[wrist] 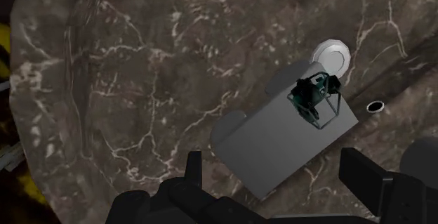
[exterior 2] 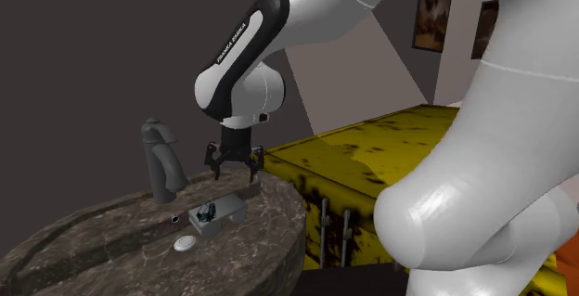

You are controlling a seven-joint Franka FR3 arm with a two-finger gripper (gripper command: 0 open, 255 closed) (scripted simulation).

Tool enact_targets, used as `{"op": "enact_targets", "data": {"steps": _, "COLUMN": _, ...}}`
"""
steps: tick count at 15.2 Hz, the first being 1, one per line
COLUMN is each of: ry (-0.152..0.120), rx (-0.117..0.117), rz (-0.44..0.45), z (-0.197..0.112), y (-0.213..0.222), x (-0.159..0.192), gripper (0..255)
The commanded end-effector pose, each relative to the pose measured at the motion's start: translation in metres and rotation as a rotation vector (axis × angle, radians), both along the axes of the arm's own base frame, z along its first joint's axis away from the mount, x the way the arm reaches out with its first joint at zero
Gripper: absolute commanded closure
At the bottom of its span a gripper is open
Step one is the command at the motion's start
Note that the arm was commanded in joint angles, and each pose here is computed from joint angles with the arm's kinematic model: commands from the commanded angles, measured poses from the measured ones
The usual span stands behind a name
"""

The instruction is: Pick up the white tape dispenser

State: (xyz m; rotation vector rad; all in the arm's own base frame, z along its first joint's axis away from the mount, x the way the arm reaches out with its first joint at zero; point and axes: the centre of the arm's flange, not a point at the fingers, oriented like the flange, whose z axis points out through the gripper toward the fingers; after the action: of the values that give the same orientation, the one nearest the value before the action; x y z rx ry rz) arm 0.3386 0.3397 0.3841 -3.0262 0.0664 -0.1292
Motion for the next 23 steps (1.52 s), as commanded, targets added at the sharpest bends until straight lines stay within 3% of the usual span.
{"op": "enact_targets", "data": {"steps": 1, "ry": 0.002, "rx": 0.005, "rz": -0.011, "z": -0.015, "y": 0.025, "x": 0.002, "gripper": 0}}
{"op": "enact_targets", "data": {"steps": 6, "ry": 0.005, "rx": 0.007, "rz": -0.031, "z": -0.047, "y": 0.076, "x": 0.009, "gripper": 0}}
{"op": "enact_targets", "data": {"steps": 15, "ry": 0.005, "rx": 0.007, "rz": -0.031, "z": -0.087, "y": 0.076, "x": 0.009, "gripper": 0}}
{"op": "enact_targets", "data": {"steps": 16, "ry": 0.005, "rx": 0.007, "rz": -0.031, "z": -0.089, "y": 0.076, "x": 0.008, "gripper": 255}}
{"op": "enact_targets", "data": {"steps": 23, "ry": 0.005, "rx": 0.008, "rz": -0.031, "z": -0.089, "y": 0.076, "x": 0.008, "gripper": 255}}
